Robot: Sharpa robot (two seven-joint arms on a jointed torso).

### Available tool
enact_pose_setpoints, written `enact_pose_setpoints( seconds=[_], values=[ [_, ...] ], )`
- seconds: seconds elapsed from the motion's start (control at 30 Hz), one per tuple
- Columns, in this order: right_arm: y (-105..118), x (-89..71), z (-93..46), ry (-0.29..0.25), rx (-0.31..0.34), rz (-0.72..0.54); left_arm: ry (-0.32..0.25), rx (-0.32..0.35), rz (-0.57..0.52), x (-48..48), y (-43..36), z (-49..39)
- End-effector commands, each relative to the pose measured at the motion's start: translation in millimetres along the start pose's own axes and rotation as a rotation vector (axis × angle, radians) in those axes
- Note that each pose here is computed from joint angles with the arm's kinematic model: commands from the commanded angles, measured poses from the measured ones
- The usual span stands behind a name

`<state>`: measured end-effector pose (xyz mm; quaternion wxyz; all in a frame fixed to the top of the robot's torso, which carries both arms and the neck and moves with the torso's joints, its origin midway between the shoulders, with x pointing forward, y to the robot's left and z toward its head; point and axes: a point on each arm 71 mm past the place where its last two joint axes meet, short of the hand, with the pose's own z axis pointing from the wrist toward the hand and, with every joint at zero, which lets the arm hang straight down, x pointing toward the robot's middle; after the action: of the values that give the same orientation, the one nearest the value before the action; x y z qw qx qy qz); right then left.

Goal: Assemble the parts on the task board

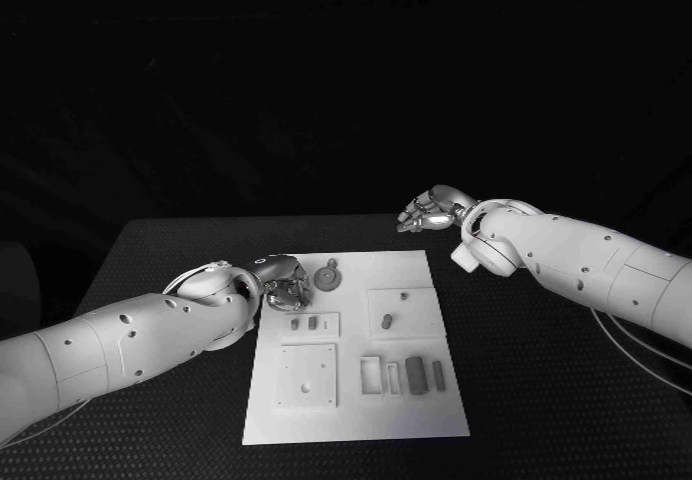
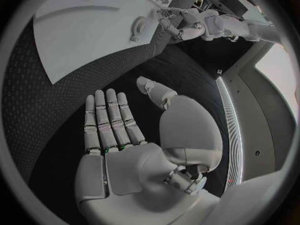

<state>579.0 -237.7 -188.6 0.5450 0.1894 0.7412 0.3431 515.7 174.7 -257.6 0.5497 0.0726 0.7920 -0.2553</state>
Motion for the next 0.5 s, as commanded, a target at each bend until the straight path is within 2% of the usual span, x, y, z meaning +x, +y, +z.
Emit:
enact_pose_setpoints(
  seconds=[0.03,0.27,0.5],
  values=[
    [1.2,1.1,0.2,0.007,-0.010,0.000,0.002,0.013,0.001,2.9,-3.2,0.3],
    [1.2,1.1,0.4,0.007,-0.009,0.000,-0.012,0.014,0.000,1.9,-3.0,0.3],
    [1.5,1.4,0.4,0.007,-0.010,0.000,0.030,0.011,0.004,5.6,-6.6,2.5]
  ],
)
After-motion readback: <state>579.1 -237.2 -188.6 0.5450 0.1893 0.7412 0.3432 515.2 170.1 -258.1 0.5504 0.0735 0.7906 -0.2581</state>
